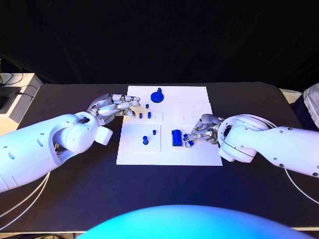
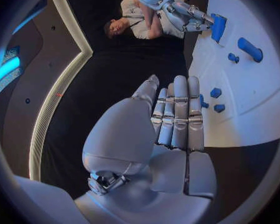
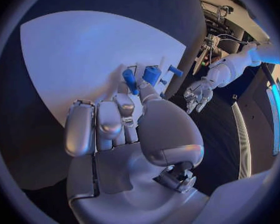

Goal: Assemble the parts on the task board

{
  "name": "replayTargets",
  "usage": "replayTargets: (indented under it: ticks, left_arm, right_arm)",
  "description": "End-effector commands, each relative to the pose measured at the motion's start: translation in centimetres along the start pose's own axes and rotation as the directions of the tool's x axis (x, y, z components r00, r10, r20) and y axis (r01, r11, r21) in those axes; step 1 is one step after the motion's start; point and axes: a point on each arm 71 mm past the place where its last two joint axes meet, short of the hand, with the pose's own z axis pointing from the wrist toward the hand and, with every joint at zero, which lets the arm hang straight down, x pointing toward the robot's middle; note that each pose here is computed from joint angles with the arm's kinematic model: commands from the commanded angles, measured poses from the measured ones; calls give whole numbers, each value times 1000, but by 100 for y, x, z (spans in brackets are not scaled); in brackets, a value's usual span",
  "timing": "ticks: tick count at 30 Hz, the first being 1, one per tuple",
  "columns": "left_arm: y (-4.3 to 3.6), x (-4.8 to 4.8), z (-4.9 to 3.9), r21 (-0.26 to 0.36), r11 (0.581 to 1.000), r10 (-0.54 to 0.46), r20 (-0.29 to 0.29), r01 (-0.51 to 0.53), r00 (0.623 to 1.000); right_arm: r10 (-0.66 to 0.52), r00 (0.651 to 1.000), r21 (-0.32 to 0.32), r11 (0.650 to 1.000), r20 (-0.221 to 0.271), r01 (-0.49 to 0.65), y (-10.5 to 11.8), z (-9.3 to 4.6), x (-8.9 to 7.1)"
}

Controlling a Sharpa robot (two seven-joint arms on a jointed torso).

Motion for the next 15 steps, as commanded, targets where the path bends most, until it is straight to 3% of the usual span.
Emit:
replayTargets:
  ticks: [1,15]
  left_arm:
    - [-5,24,4,5,1000,-8,-18,8,1000]
    - [-4,22,3,4,1000,-8,-18,8,1000]
  right_arm:
    - [-11,1000,3,1000,-6,11,-24,9,34]
    - [-30,1000,6,1000,1,30,-39,-3,39]
